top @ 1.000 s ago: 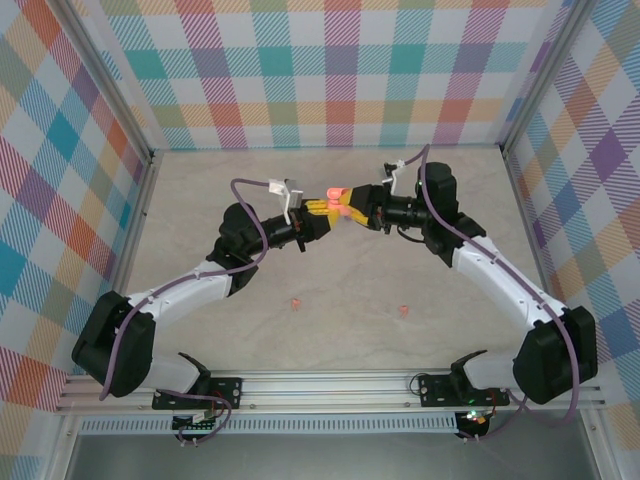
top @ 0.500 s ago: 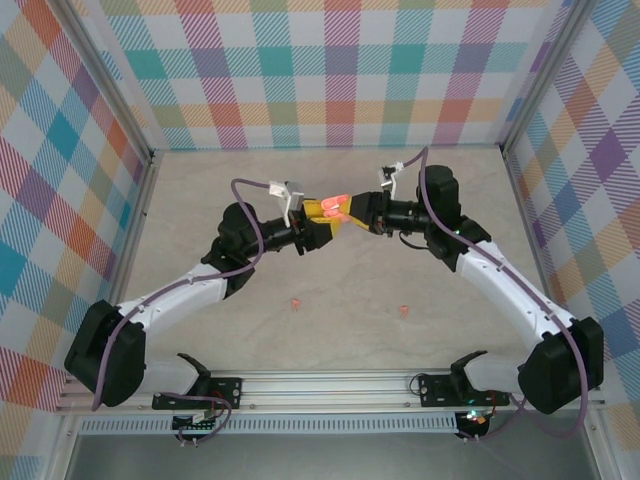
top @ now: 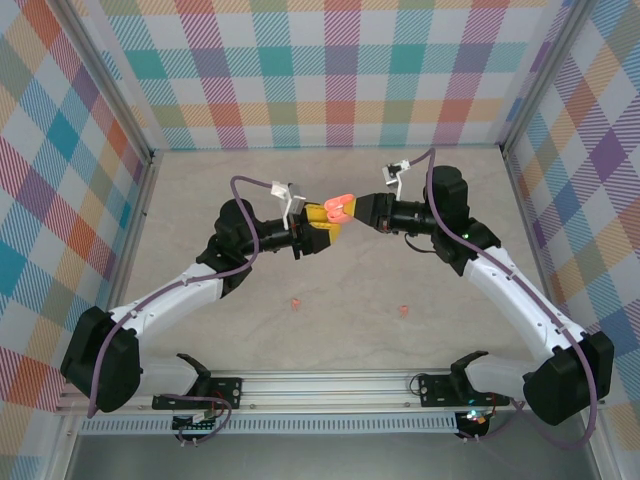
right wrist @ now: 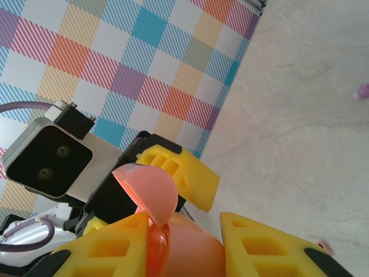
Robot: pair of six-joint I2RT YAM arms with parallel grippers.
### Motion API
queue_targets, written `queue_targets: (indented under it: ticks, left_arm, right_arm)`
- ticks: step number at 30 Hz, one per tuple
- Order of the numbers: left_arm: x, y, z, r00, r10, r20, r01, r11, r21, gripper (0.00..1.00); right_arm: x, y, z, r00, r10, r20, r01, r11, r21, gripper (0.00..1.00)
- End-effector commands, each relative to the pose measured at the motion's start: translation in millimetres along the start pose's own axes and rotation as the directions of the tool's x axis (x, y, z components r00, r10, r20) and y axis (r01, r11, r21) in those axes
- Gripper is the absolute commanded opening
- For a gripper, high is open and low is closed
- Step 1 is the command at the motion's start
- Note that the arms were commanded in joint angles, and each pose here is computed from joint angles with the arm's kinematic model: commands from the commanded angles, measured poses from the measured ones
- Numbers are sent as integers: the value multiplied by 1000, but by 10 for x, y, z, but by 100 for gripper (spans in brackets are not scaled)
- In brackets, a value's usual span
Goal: Insert the wireless bluetooth earbuds into the charging case
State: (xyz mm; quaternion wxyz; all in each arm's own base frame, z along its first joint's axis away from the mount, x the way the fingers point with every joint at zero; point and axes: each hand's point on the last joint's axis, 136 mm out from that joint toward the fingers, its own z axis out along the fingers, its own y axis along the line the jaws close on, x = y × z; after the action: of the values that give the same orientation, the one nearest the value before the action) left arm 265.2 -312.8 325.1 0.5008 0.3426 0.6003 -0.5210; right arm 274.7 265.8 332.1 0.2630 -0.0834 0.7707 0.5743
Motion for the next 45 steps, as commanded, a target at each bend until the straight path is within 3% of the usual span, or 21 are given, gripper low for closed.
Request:
queue_targets:
  ticks: [1, 9, 15, 19, 21, 24, 28, 31, 35, 38, 42, 45]
  left_arm:
    - [-59, -49, -32, 998, 67, 18, -67, 997, 25, 43]
    - [-94, -19, 5, 997, 71, 34, -72, 997, 23, 42]
    - [-112, -13, 19, 997, 68, 45, -69, 997, 27, 21]
    - [-88, 0, -9, 997, 66, 47, -66, 998, 9, 15]
    - [-85, 5, -29, 996, 68, 51, -67, 998, -4, 20]
    - [-89, 21, -44, 996, 65, 55, -64, 998, -21, 42]
    - [-130, 27, -44, 996, 68, 64, -67, 997, -28, 45]
    - [-154, -10, -34, 996, 67, 67, -66, 998, -6, 38]
    - [-134, -32, -18, 997, 61, 55, -62, 998, 16, 17]
    - [-120, -25, -29, 997, 58, 53, -58, 998, 8, 11]
    - [-33, 48, -65, 998, 49, 31, -47, 998, -43, 7]
    - [103, 162, -147, 999, 50, 1, -50, 990, -130, 4]
  right_arm:
    - [20, 118, -15, 999, -50, -15, 49, 998, -35, 19]
    - [36, 112, 14, 999, -37, -30, 36, 998, -50, 19]
    - [54, 84, 30, 999, -28, -42, 26, 999, -47, 19]
    - [83, 39, 46, 998, -16, -57, 14, 999, -38, 20]
    - [94, 33, 49, 998, -15, -62, 13, 999, -38, 20]
    - [104, 35, 58, 997, -15, -69, 12, 999, -47, 19]
    - [102, 47, 67, 997, -9, -74, 5, 998, -56, 19]
    - [107, 58, 62, 997, -7, -75, 3, 998, -61, 19]
    - [111, 51, 71, 997, 2, -80, -7, 998, -63, 21]
    - [115, 15, 69, 997, 14, -78, -17, 999, -40, 30]
    - [97, -71, 27, 998, 24, -49, -23, 999, 26, 50]
    - [81, -166, -22, 999, 27, -29, -25, 996, 87, 56]
